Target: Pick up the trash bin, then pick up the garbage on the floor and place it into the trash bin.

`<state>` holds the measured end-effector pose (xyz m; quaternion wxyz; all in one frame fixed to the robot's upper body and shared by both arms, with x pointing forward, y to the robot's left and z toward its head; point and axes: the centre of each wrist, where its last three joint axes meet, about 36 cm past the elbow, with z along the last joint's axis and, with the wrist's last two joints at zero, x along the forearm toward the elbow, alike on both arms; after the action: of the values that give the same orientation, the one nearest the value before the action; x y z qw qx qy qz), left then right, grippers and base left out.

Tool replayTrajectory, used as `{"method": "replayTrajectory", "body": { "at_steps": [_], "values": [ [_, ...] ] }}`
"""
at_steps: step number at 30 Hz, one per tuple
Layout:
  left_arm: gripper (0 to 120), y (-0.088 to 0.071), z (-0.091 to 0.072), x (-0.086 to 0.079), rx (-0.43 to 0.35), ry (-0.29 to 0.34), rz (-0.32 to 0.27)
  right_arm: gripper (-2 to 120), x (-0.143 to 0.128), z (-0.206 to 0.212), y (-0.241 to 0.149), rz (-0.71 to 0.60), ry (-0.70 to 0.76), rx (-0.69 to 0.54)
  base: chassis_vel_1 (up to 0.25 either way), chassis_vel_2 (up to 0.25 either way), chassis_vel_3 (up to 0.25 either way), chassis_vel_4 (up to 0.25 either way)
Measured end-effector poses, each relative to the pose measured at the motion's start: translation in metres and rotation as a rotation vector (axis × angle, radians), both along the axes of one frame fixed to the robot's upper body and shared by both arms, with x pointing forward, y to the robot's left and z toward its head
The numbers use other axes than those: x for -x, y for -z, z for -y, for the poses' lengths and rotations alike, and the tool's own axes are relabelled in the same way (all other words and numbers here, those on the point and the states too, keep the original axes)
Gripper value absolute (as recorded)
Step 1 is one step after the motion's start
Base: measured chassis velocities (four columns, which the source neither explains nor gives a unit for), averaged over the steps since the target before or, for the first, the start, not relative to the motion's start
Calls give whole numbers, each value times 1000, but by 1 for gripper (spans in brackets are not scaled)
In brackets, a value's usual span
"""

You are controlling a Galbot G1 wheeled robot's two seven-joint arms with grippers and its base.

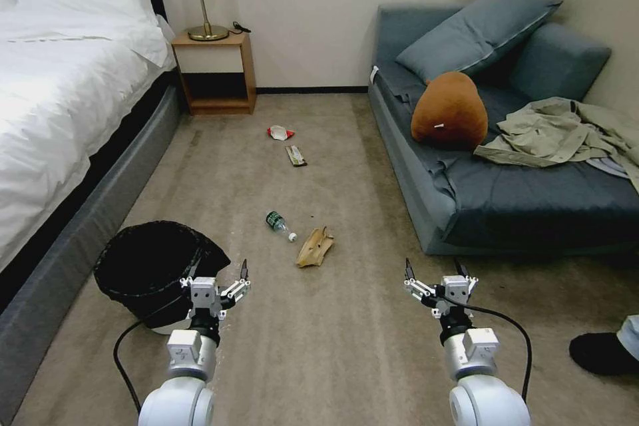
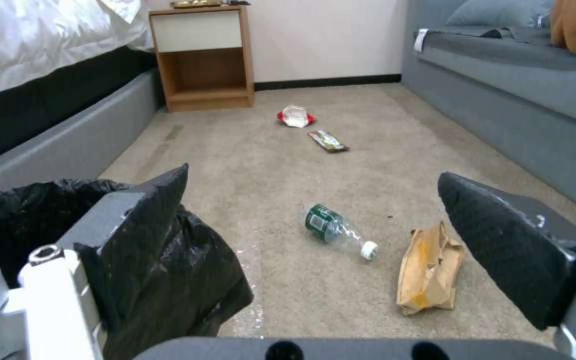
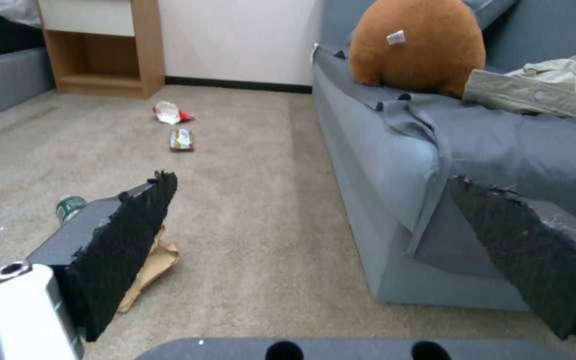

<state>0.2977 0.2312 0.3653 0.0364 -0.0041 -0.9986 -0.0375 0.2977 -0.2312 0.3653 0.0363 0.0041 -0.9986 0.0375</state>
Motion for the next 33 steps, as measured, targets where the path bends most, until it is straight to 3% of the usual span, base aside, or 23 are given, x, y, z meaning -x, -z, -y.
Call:
{"method": "replayTrajectory", "body": {
  "at_steps": [25, 28, 29, 30, 31, 33],
  "values": [
    [97, -1, -2, -1, 1, -6, -7, 100, 0, 0, 0, -2, 0, -2, 0, 0, 0, 0],
    [91, -13, -25, -7, -10, -66, -52, 100, -1, 4, -9, -36, 25, -29, 0, 0, 0, 0],
    [91, -13, -25, -7, -10, -66, -52, 100, -1, 4, -9, -36, 25, -29, 0, 0, 0, 0],
    [91, -21, -38, -11, -15, -101, -81, 100, -1, 8, -17, -64, 44, -48, 0, 0, 0, 0],
    [91, -21, -38, -11, -15, -101, -81, 100, -1, 8, -17, -64, 44, -48, 0, 0, 0, 0],
    [90, -35, -57, -17, -24, -155, -121, 100, -2, 13, -28, -110, 72, -80, 0, 0, 0, 0]
  ]
}}
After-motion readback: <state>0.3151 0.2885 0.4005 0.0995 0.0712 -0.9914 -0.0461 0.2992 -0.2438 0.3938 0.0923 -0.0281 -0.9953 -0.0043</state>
